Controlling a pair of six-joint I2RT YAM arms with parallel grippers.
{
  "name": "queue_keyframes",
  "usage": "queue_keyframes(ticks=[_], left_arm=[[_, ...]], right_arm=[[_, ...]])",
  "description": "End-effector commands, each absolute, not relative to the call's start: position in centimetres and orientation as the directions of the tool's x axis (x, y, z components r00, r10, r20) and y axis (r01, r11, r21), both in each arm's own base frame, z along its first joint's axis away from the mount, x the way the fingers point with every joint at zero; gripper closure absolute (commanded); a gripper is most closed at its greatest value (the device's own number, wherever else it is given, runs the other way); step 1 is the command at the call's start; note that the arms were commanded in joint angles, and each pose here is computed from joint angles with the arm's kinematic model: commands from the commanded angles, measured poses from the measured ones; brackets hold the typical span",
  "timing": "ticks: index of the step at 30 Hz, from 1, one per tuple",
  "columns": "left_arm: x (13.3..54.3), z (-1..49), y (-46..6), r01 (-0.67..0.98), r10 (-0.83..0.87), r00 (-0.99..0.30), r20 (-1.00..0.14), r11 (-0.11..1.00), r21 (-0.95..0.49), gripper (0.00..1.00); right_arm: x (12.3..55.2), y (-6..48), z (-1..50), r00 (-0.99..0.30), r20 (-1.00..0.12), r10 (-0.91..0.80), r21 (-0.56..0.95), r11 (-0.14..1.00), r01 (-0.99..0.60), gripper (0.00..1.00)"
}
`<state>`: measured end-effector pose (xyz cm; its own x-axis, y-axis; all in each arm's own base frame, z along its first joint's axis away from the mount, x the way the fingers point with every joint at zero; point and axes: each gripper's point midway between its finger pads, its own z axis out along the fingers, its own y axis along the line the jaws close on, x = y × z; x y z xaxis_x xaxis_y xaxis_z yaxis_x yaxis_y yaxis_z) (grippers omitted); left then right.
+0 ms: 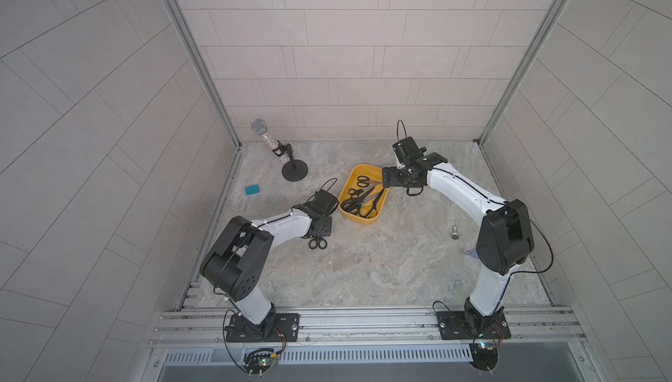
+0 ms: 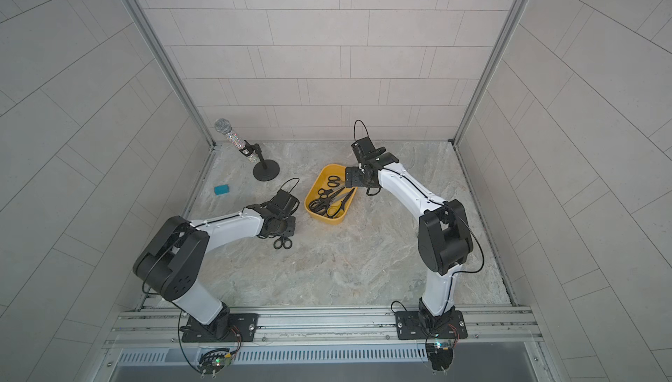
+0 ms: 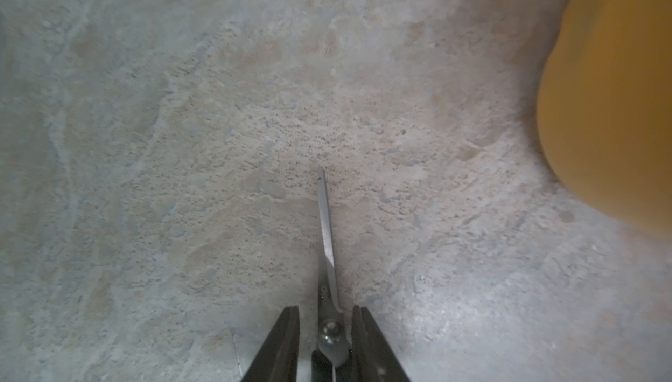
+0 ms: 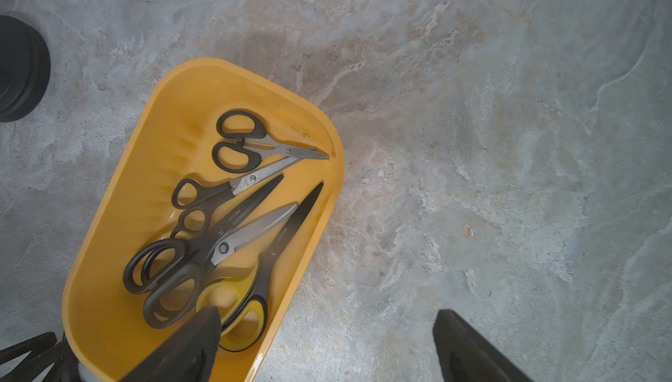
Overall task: Take the scissors out of the storage box
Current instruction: Adjust the storage box at the center of the board.
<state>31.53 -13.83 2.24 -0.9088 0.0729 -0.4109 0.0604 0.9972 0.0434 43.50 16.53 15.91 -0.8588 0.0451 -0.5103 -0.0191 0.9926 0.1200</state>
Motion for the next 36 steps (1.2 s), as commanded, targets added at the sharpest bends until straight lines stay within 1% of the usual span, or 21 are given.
queue_keyframes(ticks=[1, 3, 5, 9, 12, 17, 20, 23, 26, 29, 31, 33, 34, 36], left_arm=[[32.7, 4.7, -13.8, 0.076, 0.093, -0.885, -0.457, 0.996, 0.056, 0.66], [33.4, 6.7, -14.0, 0.078, 0.091, -0.865, -0.493, 0.996, 0.046, 0.65], [34.3, 9.1, -14.7, 0.076, 0.075, -0.844, -0.532, 0.997, 0.019, 0.61], [35.9, 11.9, -16.4, 0.062, 0.018, -0.831, -0.556, 0.996, -0.060, 0.59], [37.2, 12.1, -17.7, 0.063, -0.004, -0.830, -0.557, 0.993, -0.100, 0.58], [39.7, 11.4, -19.3, 0.080, 0.020, -0.842, -0.538, 0.993, -0.088, 0.57], [41.1, 10.9, -20.3, 0.088, 0.026, -0.848, -0.529, 0.992, -0.093, 0.56], [42.1, 10.8, -21.0, 0.080, 0.019, -0.853, -0.522, 0.992, -0.095, 0.56], [42.5, 11.7, -21.1, 0.076, 0.010, -0.844, -0.537, 0.992, -0.101, 0.56], [42.3, 12.6, -20.9, 0.086, 0.016, -0.834, -0.552, 0.991, -0.101, 0.56], [41.9, 12.7, -21.0, 0.099, 0.030, -0.841, -0.540, 0.990, -0.101, 0.56], [41.6, 12.7, -20.9, 0.104, 0.032, -0.845, -0.534, 0.989, -0.105, 0.57], [41.4, 12.7, -20.9, 0.102, 0.029, -0.846, -0.533, 0.989, -0.107, 0.58], [41.0, 12.7, -20.8, 0.102, 0.027, -0.847, -0.531, 0.988, -0.113, 0.60]], right_arm=[[43.8, 16.2, 16.8, -0.853, -0.520, 0.033, 0.098, 0.995, -0.021, 0.03], [43.9, 16.0, 17.2, -0.849, -0.527, 0.031, 0.094, 0.995, -0.022, 0.03], [44.0, 15.8, 17.4, -0.846, -0.533, 0.030, 0.088, 0.996, -0.020, 0.03], [44.2, 15.5, 17.5, -0.842, -0.538, 0.038, 0.081, 0.997, -0.007, 0.03], [44.4, 15.2, 17.5, -0.840, -0.540, 0.060, 0.084, 0.996, 0.017, 0.03], [44.3, 14.5, 17.9, -0.835, -0.540, 0.105, 0.108, 0.993, 0.055, 0.03], [43.7, 14.9, 16.9, -0.854, -0.503, 0.136, 0.142, 0.987, 0.073, 0.05], [43.2, 16.0, 15.4, -0.870, -0.450, 0.201, 0.219, 0.970, 0.110, 0.12], [42.8, 16.9, 13.8, -0.872, -0.414, 0.261, 0.279, 0.948, 0.152, 0.19], [42.4, 17.2, 12.0, -0.882, -0.379, 0.280, 0.283, 0.942, 0.178, 0.28], [42.3, 17.5, 11.0, -0.887, -0.361, 0.288, 0.290, 0.939, 0.186, 0.36], [42.4, 17.8, 10.3, -0.887, -0.354, 0.297, 0.298, 0.935, 0.194, 0.42], [42.5, 18.0, 10.1, -0.887, -0.349, 0.303, 0.308, 0.931, 0.197, 0.45], [42.6, 18.2, 9.7, -0.888, -0.342, 0.307, 0.315, 0.928, 0.199, 0.47]])
